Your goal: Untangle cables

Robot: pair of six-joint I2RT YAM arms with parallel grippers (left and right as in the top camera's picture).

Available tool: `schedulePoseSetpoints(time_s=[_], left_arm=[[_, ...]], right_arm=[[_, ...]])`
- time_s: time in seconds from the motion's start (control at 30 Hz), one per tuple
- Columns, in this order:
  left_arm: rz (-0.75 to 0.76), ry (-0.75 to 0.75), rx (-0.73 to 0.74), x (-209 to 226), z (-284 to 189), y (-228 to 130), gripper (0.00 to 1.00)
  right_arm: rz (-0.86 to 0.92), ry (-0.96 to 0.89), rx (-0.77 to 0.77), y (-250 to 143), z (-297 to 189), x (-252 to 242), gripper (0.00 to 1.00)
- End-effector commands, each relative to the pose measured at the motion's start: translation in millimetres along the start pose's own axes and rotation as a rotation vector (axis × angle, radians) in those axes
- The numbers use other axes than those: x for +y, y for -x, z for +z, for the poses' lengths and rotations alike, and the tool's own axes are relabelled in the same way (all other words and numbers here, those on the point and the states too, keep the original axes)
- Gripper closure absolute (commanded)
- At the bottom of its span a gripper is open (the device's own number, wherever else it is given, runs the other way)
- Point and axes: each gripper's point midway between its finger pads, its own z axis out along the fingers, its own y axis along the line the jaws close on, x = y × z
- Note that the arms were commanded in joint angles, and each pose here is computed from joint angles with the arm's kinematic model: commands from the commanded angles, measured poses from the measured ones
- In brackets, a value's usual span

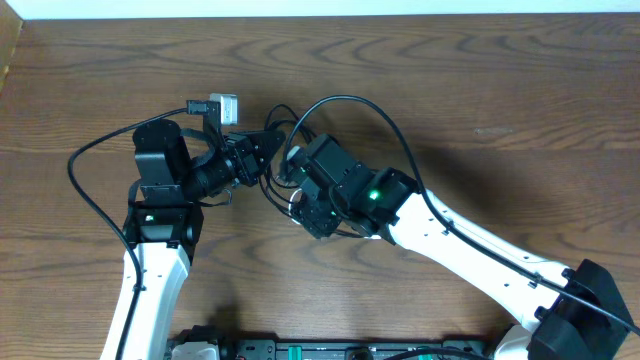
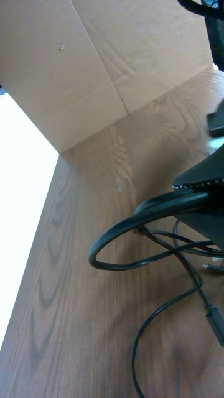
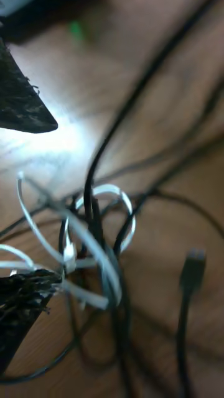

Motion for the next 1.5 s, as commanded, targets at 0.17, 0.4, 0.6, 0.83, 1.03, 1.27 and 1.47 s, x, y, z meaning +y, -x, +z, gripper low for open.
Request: schedulePoseSetpoints(time_s=[0.17,0.4,0.6,0.83,1.03,1.27,1.47], left_arm=[[0.033,-0.003,-0.018,-4.4,-1.9,8.7,0.92],[0.033,-0.003,-0.018,-4.5,-1.9,8.7,0.92],[0.032,-0.003,-0.018,-4.4,-1.9,8.6,0.92],[0.032,-0.003,-0.018,-4.4,-1.9,8.6,0.92],[0.032,-0.003,-0.018,-4.4,-1.9,8.6,0.93],[0.032,-0.004,-0.018,-4.5,-1.9,8.6,0.92],[0.030,-0.003,-0.016,-4.3,-1.9,8.1,0.92]], right_arm=[[0.152,-0.170,-0.011,-0.9,0.5,-27.9,0.32],[0.206,-0.163,0.007,-9.9,5.2,-26.9,0.34],[0.252,-0.149,0.034,-30.2,20.4,-25.8,0.36],[0.251,-0.122,0.033,-33.5,25.3,-21.5,0.41],[0.251,-0.122,0.033,-33.3,25.3,-21.5,0.58],[0.251,-0.121,0.026,-31.6,25.7,-21.7,0.56],[0.237,-0.113,0.010,-26.8,33.0,-20.8,0.63]])
